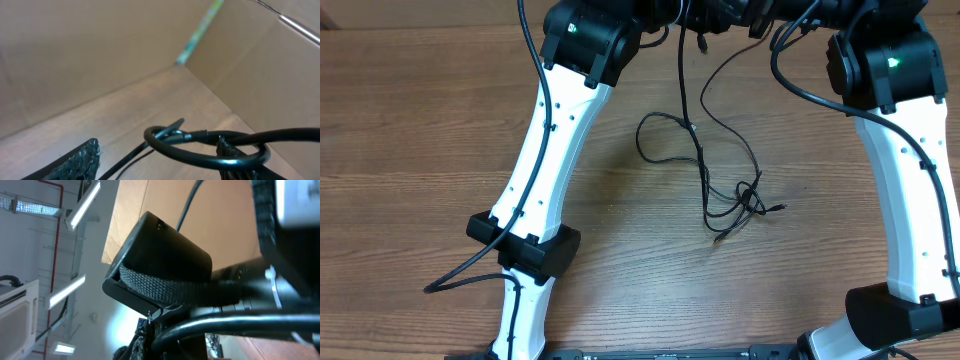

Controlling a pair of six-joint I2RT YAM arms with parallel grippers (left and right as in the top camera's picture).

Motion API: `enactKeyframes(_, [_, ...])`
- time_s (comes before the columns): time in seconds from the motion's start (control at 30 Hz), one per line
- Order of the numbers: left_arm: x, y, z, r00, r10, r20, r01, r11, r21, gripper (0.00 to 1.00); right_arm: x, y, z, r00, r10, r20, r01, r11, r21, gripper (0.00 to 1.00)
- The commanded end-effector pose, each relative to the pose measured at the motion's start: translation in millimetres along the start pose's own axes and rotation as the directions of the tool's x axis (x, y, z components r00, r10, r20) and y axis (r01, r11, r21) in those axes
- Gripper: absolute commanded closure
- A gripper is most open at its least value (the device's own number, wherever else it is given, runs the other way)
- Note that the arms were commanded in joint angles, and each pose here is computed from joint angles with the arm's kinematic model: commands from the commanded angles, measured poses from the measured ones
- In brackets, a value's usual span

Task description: Untangle cables

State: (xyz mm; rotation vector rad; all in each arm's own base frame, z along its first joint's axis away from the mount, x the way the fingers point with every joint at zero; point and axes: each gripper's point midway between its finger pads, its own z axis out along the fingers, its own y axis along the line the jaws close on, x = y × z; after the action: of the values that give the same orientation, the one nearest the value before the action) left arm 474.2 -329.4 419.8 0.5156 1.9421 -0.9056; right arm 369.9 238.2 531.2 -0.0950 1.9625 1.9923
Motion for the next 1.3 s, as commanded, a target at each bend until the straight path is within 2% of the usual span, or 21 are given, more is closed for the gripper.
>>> enactKeyframes(0.0, [-32, 5, -22, 0.993, -0.012, 0.119, 0.022, 0.996, -0.089, 0.25, 13, 7, 0, 0.998, 0.016, -0.065, -0.017, 1.0, -0.017, 0.96])
enactKeyframes(0.07, [-38, 8, -23, 0.989, -0.011, 0.145, 0.027, 0.994, -0.108, 0.24, 15, 8, 0, 0.997, 0.026, -0.078, -0.027, 0.999, -0.019, 0.96])
enactKeyframes(0.17, [-44, 11, -24, 0.985, -0.002, 0.172, 0.025, 0.991, -0.131, 0.34, 17, 8, 0, 0.996, 0.025, -0.086, -0.027, 0.999, -0.02, 0.96])
enactKeyframes(0.3, [-45, 13, -25, 0.984, -0.001, 0.178, 0.027, 0.989, -0.144, 0.32, 19, 9, 0, 0.995, 0.024, -0.1, -0.027, 0.999, -0.022, 0.96])
enactKeyframes(0.37, [-47, 19, -26, 0.982, 0.001, 0.188, 0.032, 0.984, -0.174, 0.34, 19, 9, 0, 0.995, 0.024, -0.1, -0.026, 0.999, -0.022, 0.96])
enactKeyframes(0.4, [-48, 24, -27, 0.98, 0.003, 0.197, 0.038, 0.978, -0.204, 0.43, 19, 9, 0, 0.995, 0.024, -0.101, -0.027, 0.999, -0.022, 0.96])
enactKeyframes(0.47, [-47, 25, -27, 0.981, 0.001, 0.194, 0.04, 0.977, -0.208, 0.44, 19, 9, 0, 0.995, 0.024, -0.1, -0.026, 0.999, -0.022, 0.96])
enactKeyframes(0.5, [-45, 26, -27, 0.983, -0.002, 0.185, 0.042, 0.977, -0.211, 0.41, 19, 9, 0, 0.995, 0.024, -0.1, -0.027, 0.999, -0.022, 0.96])
enactKeyframes(0.6, [-30, 31, -26, 0.992, 0.005, 0.124, 0.024, 0.972, -0.235, 0.14, 16, 8, -3, 0.996, 0.017, -0.09, -0.019, 1.0, -0.02, 0.96])
enactKeyframes(0.67, [-26, 35, -27, 0.994, 0.0, 0.107, 0.026, 0.969, -0.244, 0.16, 13, 7, -6, 0.997, -0.009, -0.082, 0.008, 1.0, -0.02, 0.96])
enactKeyframes(0.77, [-22, 39, -32, 0.989, -0.102, 0.104, 0.124, 0.966, -0.228, 0.23, 16, 6, -9, 0.989, -0.106, -0.103, 0.104, 0.994, -0.03, 0.96])
enactKeyframes(0.83, [-24, 37, -38, 0.978, -0.178, 0.106, 0.194, 0.966, -0.17, 0.23, 20, 1, -10, 0.988, -0.089, -0.124, 0.087, 0.996, -0.023, 0.96])
enactKeyframes(0.93, [-32, 33, -45, 0.972, -0.212, 0.096, 0.219, 0.974, -0.061, 0.27, 24, -5, -10, 0.988, -0.06, -0.14, 0.059, 0.998, -0.008, 0.96])
enactKeyframes(1.0, [-35, 39, -50, 0.971, -0.218, 0.095, 0.223, 0.974, -0.044, 0.37, 26, -6, -10, 0.986, -0.07, -0.149, 0.069, 0.998, -0.011, 0.96])
enactKeyframes(1.13, [-29, 56, -57, 0.966, -0.247, 0.077, 0.253, 0.964, -0.077, 0.38, 27, -5, -10, 0.985, -0.07, -0.158, 0.069, 0.998, -0.014, 0.96])
enactKeyframes(1.27, [-14, 51, -55, 0.964, -0.264, 0.019, 0.265, 0.961, -0.077, 0.32, 28, -5, -10, 0.985, -0.07, -0.159, 0.068, 0.998, -0.015, 0.96])
